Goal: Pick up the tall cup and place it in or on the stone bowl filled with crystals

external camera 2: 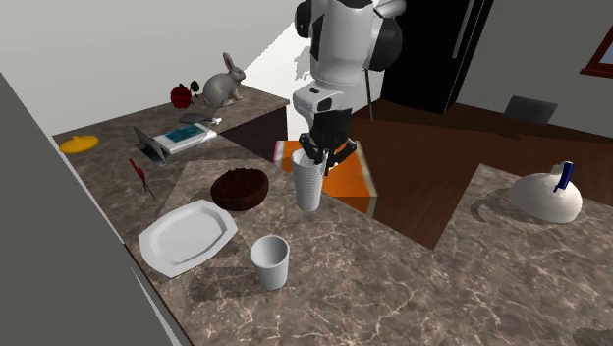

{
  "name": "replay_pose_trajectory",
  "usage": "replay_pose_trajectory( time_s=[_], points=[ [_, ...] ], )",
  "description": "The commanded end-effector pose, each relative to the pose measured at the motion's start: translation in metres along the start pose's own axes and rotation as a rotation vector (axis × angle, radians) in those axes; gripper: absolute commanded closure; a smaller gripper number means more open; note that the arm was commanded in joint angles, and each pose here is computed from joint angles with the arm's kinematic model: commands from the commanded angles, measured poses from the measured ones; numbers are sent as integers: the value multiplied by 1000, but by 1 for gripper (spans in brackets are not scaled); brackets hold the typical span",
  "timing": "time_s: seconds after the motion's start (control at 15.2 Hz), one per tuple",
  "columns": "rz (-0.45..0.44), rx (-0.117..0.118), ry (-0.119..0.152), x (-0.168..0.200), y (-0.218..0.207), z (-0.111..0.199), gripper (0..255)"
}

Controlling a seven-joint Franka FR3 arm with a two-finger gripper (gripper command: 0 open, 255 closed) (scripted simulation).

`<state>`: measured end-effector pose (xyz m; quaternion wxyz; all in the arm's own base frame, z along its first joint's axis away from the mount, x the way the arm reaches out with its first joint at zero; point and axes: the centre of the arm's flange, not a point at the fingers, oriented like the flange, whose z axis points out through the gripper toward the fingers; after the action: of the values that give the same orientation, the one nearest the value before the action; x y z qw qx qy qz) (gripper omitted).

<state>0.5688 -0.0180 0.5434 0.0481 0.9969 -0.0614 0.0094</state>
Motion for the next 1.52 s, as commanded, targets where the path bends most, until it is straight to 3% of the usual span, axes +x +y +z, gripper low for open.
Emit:
replay_pose_trajectory(
  time_s=[0.0, 1.45],
  points=[
    [0, 0, 0, -11, 18, -4, 255],
    [0, 0, 0, -165, 268, -30, 255]
  ],
)
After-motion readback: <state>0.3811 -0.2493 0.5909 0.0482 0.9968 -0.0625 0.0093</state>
